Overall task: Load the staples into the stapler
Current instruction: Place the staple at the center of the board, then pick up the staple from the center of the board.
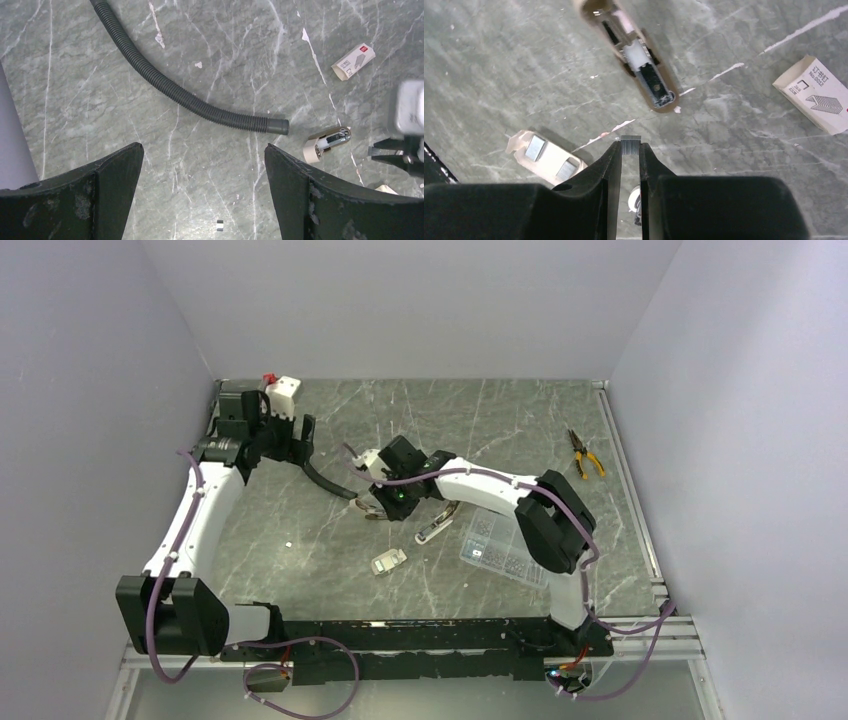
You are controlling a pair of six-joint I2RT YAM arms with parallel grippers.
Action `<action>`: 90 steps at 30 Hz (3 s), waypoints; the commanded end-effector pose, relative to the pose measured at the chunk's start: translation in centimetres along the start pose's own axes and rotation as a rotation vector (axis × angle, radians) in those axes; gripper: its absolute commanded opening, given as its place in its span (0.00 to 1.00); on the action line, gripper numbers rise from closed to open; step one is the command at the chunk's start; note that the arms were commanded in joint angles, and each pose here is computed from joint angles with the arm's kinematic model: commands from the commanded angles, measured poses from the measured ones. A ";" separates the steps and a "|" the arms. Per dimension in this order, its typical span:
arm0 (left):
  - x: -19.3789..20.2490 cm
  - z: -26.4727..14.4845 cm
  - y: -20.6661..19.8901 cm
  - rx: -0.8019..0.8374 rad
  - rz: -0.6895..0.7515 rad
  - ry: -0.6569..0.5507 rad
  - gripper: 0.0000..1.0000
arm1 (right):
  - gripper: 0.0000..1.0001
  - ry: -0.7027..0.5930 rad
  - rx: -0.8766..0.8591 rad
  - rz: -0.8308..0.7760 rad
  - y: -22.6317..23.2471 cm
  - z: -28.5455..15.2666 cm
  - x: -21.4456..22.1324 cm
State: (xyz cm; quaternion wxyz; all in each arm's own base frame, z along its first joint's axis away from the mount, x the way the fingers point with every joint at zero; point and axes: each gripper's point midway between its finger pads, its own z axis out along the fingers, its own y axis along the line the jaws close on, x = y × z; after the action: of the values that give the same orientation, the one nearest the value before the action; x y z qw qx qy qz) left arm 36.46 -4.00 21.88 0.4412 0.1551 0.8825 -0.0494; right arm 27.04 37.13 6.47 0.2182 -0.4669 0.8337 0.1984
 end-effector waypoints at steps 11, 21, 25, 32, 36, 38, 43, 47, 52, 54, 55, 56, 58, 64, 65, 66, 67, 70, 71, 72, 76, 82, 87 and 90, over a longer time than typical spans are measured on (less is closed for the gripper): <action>-0.5 -0.4 -0.3 0.015 0.010 -0.049 0.96 | 0.12 0.054 0.054 0.225 -3.7 2.6 2.1; -0.2 -0.1 -0.6 0.037 0.026 -0.042 0.96 | 0.20 0.068 0.062 0.245 -3.7 2.7 3.0; -0.2 -0.2 -1.1 0.065 0.038 -0.040 0.96 | 0.26 0.067 0.056 0.254 -3.5 2.7 3.0; -0.1 -0.1 -1.3 0.086 0.042 -0.026 0.96 | 0.36 0.067 0.052 0.266 -3.5 2.7 2.9; -0.1 0.0 -1.6 0.106 0.046 -0.024 0.96 | 0.39 0.049 0.030 0.272 -3.6 2.3 2.7; 0.0 0.1 -1.7 0.113 0.047 -0.022 0.96 | 0.39 0.031 0.018 0.270 -3.6 1.9 2.5; 0.2 0.4 -2.3 0.153 0.050 -0.012 0.96 | 0.40 -0.014 -0.045 0.208 -2.9 1.1 1.7; 0.3 0.2 -3.9 0.245 0.051 -0.009 0.96 | 0.39 -0.103 -0.082 0.071 -2.5 -0.8 0.8; 0.4 -0.3 -5.3 0.325 0.067 -0.018 0.96 | 0.38 -0.205 -0.136 -0.300 -2.0 -2.8 -0.2; 0.3 -0.5 -5.6 0.346 0.071 -0.023 0.96 | 0.38 -0.214 -0.176 -0.421 -1.6 -2.8 0.0; 0.3 -0.5 -5.7 0.351 0.072 -0.024 0.96 | 0.38 -0.215 -0.200 -0.478 -1.3 -2.6 0.2; 0.2 -0.6 -5.7 0.354 0.076 -0.028 0.96 | 0.38 -0.214 -0.223 -0.518 -1.1 -2.5 0.3; 0.1 -0.7 -5.6 0.343 0.079 -0.031 0.96 | 0.38 -0.216 -0.272 -0.594 -0.6 -2.1 0.6; -0.7 -0.9 -4.6 0.292 0.081 -0.042 0.96 | 0.39 -0.224 -0.322 -0.781 -0.6 -1.4 0.0; -0.8 -1.0 -4.7 0.295 0.077 -0.042 0.96 | 0.40 -0.212 -0.333 -0.802 -0.6 -1.2 0.0; -0.9 -0.9 -4.6 0.297 0.076 -0.038 0.96 | 0.40 -0.206 -0.344 -0.826 -0.7 -1.1 0.1; -0.9 -0.9 -4.6 0.300 0.072 -0.035 0.96 | 0.42 -0.201 -0.352 -0.850 -0.7 -1.1 0.0; -0.7 -0.6 -4.6 0.307 0.059 -0.017 0.96 | 0.43 -0.171 -0.381 -0.919 -0.8 -0.5 0.4; -0.6 -0.5 -4.6 0.313 0.058 -0.014 0.96 | 0.43 -0.159 -0.390 -0.935 -0.8 -0.3 0.6; -0.6 -0.4 -4.6 0.313 0.058 -0.012 0.96 | 0.42 -0.143 -0.403 -0.947 -0.8 -0.1 1.0; -0.3 -0.1 -4.3 0.309 0.070 -0.009 0.96 | 0.41 -0.104 -0.428 -1.003 -0.9 0.3 2.4; 0.1 0.5 -3.8 0.300 0.091 -0.002 0.96 | 0.41 -0.081 -0.467 -1.065 -0.8 0.5 3.3; 0.6 1.4 -3.5 0.299 0.088 0.013 0.96 | 0.41 -0.072 -0.474 -1.089 -1.2 1.1 3.3; 0.7 1.7 -3.3 0.302 0.082 0.024 0.96 | 0.41 -0.075 -0.474 -1.099 -1.5 1.3 3.1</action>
State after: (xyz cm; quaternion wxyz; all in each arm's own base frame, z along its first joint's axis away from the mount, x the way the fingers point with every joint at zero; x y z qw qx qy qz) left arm 35.26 -7.54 19.44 0.3893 0.2459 0.8721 -0.1655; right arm 26.59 34.10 2.64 0.1935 -0.8466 0.4285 0.2492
